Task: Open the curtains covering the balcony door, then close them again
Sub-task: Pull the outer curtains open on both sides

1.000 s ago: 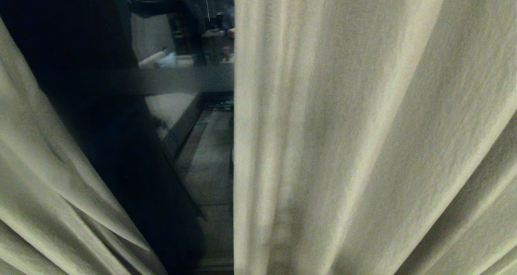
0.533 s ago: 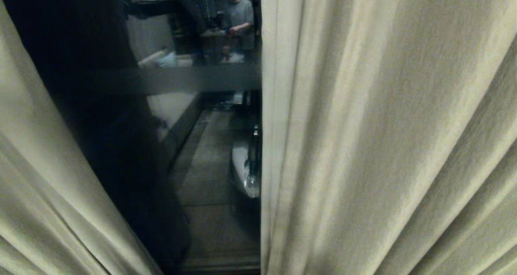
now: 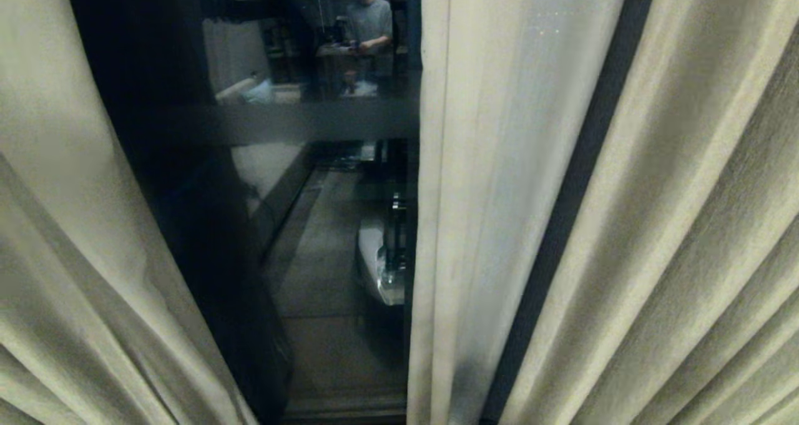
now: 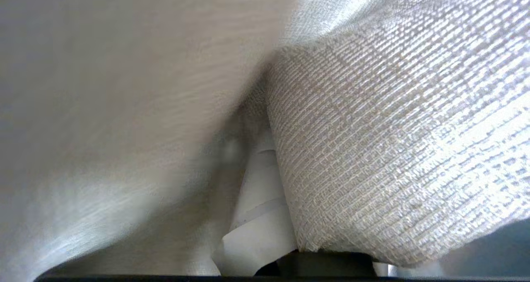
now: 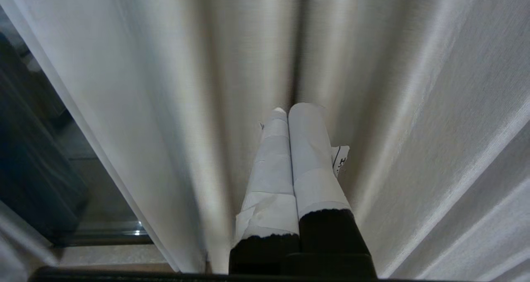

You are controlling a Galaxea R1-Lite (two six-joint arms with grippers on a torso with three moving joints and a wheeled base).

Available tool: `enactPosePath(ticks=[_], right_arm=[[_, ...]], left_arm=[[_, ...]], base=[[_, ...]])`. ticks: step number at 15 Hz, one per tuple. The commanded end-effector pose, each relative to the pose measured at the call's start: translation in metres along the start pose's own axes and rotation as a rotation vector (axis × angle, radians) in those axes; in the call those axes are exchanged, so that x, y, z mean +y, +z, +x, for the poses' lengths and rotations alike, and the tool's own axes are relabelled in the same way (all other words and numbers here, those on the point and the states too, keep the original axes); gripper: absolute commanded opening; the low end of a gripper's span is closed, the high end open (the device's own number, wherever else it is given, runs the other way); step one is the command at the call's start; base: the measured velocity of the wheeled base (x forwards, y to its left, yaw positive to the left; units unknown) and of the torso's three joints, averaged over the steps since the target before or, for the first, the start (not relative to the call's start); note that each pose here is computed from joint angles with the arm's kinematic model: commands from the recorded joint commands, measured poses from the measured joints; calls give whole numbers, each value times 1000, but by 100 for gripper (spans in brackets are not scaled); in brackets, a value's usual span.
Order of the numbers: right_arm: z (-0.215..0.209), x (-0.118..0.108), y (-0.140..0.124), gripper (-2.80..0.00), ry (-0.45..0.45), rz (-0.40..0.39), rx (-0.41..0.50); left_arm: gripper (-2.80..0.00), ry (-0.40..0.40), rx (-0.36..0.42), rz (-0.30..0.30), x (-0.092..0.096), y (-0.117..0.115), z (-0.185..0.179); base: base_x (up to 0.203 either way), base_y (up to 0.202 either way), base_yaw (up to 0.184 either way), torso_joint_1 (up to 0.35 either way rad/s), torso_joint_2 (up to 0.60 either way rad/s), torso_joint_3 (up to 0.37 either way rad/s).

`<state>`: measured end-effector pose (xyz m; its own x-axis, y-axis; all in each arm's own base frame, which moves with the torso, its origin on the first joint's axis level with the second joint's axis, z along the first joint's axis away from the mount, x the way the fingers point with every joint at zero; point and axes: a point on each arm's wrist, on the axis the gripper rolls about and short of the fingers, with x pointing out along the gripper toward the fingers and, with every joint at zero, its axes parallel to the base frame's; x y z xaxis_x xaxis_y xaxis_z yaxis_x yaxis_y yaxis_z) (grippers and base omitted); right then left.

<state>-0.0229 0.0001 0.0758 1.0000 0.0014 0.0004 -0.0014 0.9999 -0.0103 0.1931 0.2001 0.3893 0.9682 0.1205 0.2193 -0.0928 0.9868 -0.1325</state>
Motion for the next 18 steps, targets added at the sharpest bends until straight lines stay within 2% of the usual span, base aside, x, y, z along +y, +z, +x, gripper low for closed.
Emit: enactPosePath(ticks=[1,3,4,10,13,18], right_arm=[[0,0,0,-280,0,0,2],[0,0,0,-280,2,0,2],[0,0,0,-280,2,0,2],[0,0,0,-280,0,0,2],[0,0,0,-280,2,0,1],[0,0,0,-280,2,0,2]], left_arm=[[-280,-34,4,-5,-17,-1,-8],[-280,-57,29,-26,-29,-11,-15],[0,-62,37,-33,-34,-14,-19],[0,-90,41,-52,-65,-18,-50],[0,-97,33,-77,-85,-20,-77],[0,-124,33,-81,-122,-29,-126]], base=[[0,0,0,0,0,0],[0,0,0,0,0,0],[0,0,0,0,0,0],[0,0,0,0,0,0],[0,0,0,0,0,0],[0,0,0,0,0,0]])
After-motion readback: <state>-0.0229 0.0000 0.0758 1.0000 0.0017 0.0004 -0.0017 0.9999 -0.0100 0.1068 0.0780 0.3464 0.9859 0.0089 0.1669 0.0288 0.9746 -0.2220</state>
